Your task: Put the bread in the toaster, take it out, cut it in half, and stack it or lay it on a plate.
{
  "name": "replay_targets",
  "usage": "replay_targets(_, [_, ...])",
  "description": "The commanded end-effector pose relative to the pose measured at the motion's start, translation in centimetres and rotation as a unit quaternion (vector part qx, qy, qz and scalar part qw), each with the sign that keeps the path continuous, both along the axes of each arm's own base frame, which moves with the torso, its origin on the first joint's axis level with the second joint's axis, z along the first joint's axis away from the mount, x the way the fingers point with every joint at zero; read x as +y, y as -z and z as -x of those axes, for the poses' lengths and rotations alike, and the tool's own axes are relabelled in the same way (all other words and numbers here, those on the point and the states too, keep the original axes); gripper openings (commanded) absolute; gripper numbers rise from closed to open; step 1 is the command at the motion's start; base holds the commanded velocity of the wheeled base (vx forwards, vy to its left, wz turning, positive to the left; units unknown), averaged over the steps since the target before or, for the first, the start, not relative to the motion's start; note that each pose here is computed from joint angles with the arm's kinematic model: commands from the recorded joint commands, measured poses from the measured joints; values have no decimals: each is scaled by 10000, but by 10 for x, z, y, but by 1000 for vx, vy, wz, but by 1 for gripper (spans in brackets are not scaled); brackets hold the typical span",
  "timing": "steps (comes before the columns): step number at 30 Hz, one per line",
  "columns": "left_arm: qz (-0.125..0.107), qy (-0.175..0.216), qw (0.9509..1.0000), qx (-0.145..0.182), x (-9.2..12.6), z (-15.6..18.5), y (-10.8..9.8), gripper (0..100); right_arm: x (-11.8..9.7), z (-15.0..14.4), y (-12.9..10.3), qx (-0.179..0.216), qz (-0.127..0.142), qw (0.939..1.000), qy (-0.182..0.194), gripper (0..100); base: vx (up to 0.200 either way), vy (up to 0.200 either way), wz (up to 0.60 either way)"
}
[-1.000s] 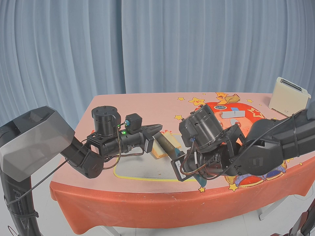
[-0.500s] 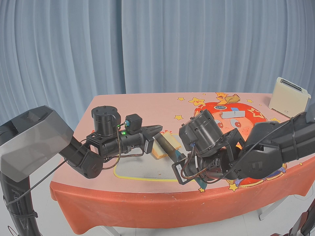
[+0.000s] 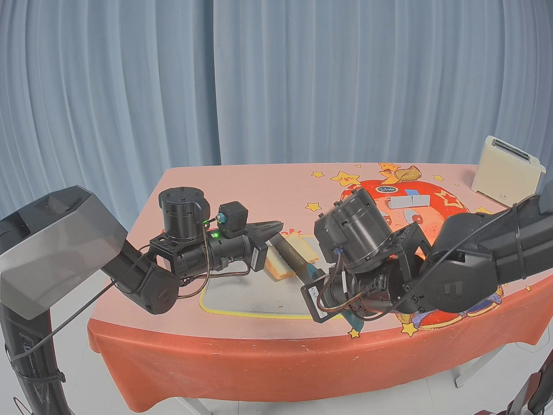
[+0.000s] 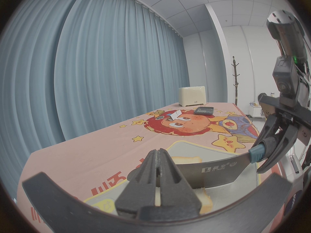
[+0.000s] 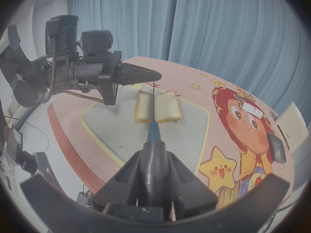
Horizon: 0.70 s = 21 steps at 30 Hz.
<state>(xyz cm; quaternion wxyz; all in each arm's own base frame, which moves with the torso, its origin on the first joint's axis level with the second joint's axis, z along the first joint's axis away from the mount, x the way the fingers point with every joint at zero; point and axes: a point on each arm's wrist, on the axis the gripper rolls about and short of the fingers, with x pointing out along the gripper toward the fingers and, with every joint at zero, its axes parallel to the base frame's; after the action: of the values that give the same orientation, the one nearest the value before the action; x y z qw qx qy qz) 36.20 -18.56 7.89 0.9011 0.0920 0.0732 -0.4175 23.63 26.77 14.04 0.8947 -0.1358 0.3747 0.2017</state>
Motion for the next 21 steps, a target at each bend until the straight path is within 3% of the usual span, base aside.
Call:
replay_targets(1, [70, 5, 9999, -131, -3, -5, -7, 0, 0, 0, 8, 101, 114, 9999, -7, 0, 0, 0, 0])
replay_targets(5, [91, 13, 9998, -172, -4, -5, -11, 0, 0, 1, 12, 160, 149, 9998, 14, 0, 0, 0, 0])
replay_targets(9, [-25, -46, 10000, 24, -1, -3, -4, 0, -1, 1, 2, 56, 10, 10000, 40, 0, 0, 0, 0])
replay_targets(21, [-109, -121, 9997, 162, -1, -5, 7, 0, -3, -3, -21, -214, -275, 9994, 81, 0, 0, 0, 0])
